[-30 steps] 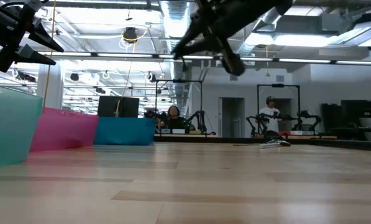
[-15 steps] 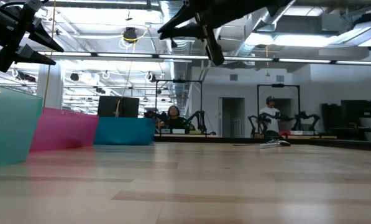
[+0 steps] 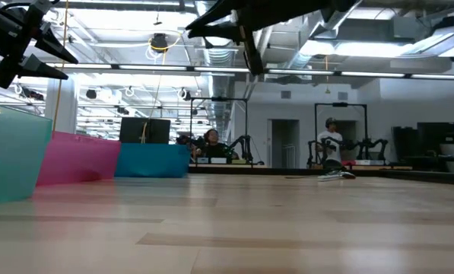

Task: Sort silverware by color (type)
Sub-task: Put the black spoon into the red bin

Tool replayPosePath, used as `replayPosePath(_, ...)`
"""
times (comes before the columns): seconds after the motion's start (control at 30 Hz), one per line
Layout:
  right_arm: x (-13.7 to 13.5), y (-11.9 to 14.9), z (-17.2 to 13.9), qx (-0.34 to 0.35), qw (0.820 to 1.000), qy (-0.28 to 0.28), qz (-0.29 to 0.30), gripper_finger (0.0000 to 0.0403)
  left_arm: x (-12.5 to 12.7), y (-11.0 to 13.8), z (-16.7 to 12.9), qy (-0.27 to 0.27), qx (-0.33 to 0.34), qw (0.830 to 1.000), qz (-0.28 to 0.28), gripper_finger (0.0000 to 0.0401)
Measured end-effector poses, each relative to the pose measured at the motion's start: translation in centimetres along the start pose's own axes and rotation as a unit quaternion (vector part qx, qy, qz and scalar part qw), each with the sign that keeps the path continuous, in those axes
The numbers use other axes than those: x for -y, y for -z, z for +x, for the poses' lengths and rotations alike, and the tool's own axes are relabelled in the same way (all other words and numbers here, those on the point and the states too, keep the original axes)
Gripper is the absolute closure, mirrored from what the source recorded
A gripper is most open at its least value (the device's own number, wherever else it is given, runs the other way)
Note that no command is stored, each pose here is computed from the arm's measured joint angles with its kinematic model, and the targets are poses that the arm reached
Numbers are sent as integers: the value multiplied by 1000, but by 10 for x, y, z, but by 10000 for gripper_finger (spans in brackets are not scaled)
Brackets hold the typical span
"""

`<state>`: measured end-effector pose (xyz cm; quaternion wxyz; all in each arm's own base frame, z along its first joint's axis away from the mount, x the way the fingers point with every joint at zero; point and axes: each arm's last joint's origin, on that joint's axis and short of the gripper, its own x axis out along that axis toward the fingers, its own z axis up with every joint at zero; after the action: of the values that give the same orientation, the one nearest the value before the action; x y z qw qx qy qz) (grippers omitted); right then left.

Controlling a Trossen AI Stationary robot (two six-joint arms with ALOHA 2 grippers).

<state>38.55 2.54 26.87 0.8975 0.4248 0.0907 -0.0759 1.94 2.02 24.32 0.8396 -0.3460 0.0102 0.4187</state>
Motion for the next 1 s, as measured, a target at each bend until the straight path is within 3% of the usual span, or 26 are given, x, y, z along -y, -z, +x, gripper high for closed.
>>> replayPosePath(0.23, 5, 5, 9, 4, 1000, -13, 2, 364, 0, 0, 0, -1, 1, 1000, 0, 207)
replayPosePath(0.5, 3, 9, 45, 0, 998, -56, 3, 364, 0, 0, 0, -2, 2, 1000, 0, 207)
replayPosePath(1.0, -18, -11, 106, -33, 988, -144, -38, 364, 0, 0, 0, -3, 2, 1000, 1, 207)
